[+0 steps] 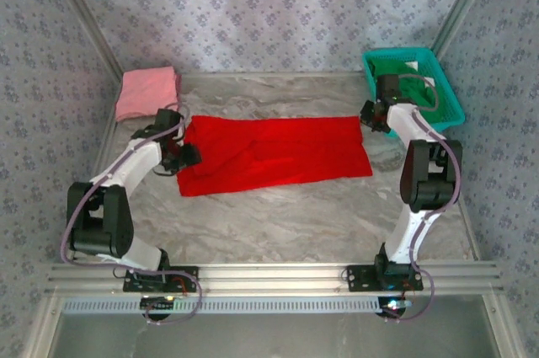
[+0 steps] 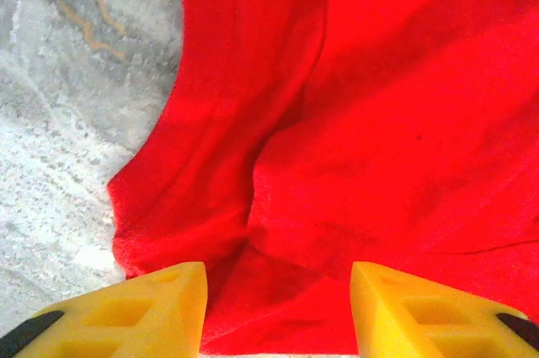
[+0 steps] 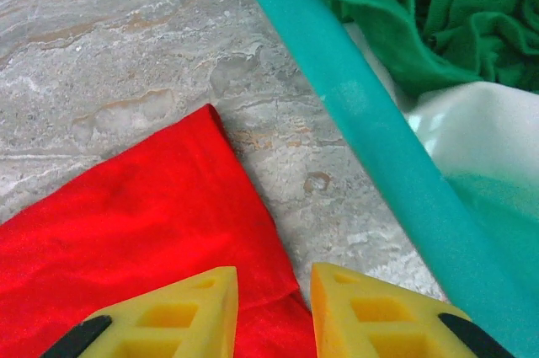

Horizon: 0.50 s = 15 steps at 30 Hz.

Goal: Fold and stack the t-shirts

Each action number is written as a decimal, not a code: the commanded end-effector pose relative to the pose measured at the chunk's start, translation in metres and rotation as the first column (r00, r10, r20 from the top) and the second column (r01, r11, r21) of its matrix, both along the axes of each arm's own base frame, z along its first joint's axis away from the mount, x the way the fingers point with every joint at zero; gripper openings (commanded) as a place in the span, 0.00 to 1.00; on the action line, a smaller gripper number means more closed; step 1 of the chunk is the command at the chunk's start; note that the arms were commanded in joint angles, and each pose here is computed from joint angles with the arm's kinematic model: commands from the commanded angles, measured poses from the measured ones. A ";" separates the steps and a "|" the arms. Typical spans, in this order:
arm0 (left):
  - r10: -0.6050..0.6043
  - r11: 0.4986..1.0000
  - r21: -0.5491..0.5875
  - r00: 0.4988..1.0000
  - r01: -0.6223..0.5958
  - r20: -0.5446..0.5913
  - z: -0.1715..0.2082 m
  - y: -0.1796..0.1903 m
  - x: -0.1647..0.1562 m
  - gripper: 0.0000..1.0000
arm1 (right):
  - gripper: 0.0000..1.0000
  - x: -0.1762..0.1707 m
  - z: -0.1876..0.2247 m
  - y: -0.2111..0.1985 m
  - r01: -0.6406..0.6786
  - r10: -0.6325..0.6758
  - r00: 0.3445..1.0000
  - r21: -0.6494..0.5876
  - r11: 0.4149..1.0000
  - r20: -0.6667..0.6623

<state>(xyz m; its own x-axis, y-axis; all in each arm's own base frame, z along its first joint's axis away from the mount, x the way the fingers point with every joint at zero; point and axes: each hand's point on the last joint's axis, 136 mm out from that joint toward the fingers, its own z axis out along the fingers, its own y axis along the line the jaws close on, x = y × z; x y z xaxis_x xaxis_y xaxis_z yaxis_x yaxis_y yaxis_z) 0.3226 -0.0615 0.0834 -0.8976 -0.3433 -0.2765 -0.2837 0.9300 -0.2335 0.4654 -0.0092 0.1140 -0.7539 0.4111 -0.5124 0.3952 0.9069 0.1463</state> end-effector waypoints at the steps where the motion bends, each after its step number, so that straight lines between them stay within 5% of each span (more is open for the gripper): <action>1: 0.025 1.000 -0.006 0.995 -0.024 0.093 0.021 0.001 0.008 0.55 | 0.33 -0.002 0.036 0.029 -0.067 0.069 0.995 -0.033 0.997 0.067; 7: -0.081 0.995 -0.051 0.989 0.087 0.121 0.020 -0.034 0.016 0.57 | 0.34 -0.002 0.016 0.112 -0.281 0.272 0.958 0.114 0.953 0.091; 15: -0.077 0.995 -0.060 0.995 0.080 0.062 -0.024 -0.064 0.017 0.49 | 0.21 0.006 -0.036 0.127 -0.307 0.309 0.950 0.039 0.951 -0.053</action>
